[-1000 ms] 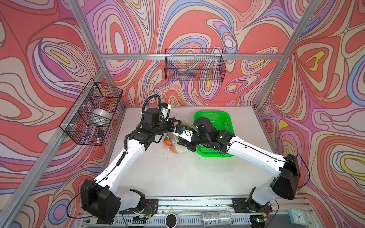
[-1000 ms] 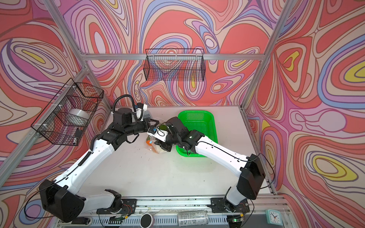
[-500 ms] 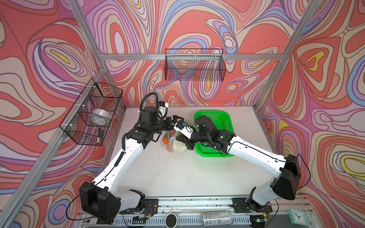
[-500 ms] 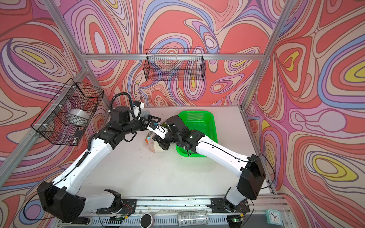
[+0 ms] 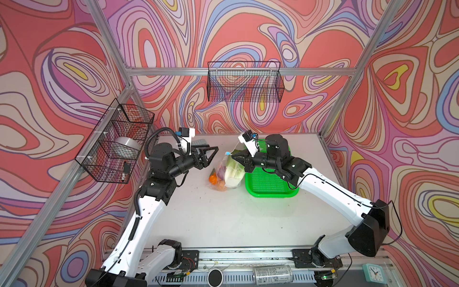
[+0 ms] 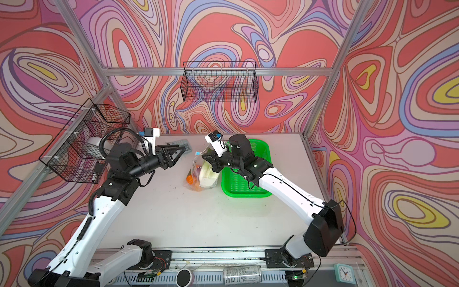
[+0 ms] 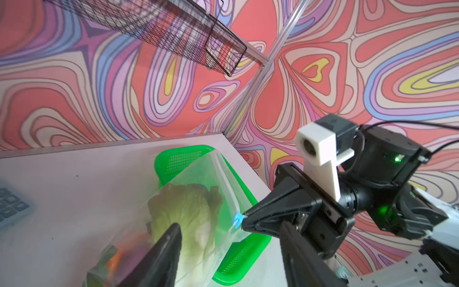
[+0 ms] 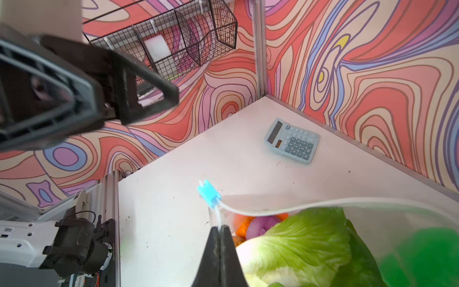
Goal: Place the food in the zip-top bag and seal the zipper
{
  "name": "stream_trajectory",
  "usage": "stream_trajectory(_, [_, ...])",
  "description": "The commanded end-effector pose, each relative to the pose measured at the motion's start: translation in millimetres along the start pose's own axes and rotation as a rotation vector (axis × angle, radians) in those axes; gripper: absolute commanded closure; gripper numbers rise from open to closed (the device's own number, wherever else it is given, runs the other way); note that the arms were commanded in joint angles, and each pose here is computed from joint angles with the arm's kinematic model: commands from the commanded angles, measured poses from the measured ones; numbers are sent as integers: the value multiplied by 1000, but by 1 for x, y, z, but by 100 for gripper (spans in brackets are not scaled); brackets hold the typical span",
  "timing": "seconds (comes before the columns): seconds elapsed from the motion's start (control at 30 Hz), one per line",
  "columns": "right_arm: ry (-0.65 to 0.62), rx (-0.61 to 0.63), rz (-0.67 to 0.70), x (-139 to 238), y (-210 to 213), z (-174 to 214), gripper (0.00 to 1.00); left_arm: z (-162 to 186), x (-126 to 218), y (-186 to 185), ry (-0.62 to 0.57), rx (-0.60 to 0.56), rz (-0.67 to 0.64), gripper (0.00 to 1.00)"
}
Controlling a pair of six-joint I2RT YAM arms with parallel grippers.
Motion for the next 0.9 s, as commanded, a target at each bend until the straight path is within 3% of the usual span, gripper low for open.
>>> stream_trajectory(0.0, [-96, 14, -46, 14, 11, -21, 100, 7, -7, -2, 21, -42, 155, 48])
stream_trajectory(0.17, [-107, -2, -57, 13, 11, -28, 100, 21, -13, 7, 51, -61, 181, 64])
stream_trajectory(0.67, [-89, -15, -76, 6, 8, -23, 100, 21, -30, 22, -7, -155, 205, 53])
stream_trajectory(0.87, [-89, -12, -80, 6, 8, -21, 100, 17, -41, 27, 21, -167, 251, 55])
Point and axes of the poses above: each gripper's point midway between its finger pads, its own x axis back along the fingers, its own y axis along the line the jaws close on, z = x × y, the point moved 9 cm from there along x, back along the fingers, and after that the axes turned 4 degrees about -x, right-handed, at the moved point
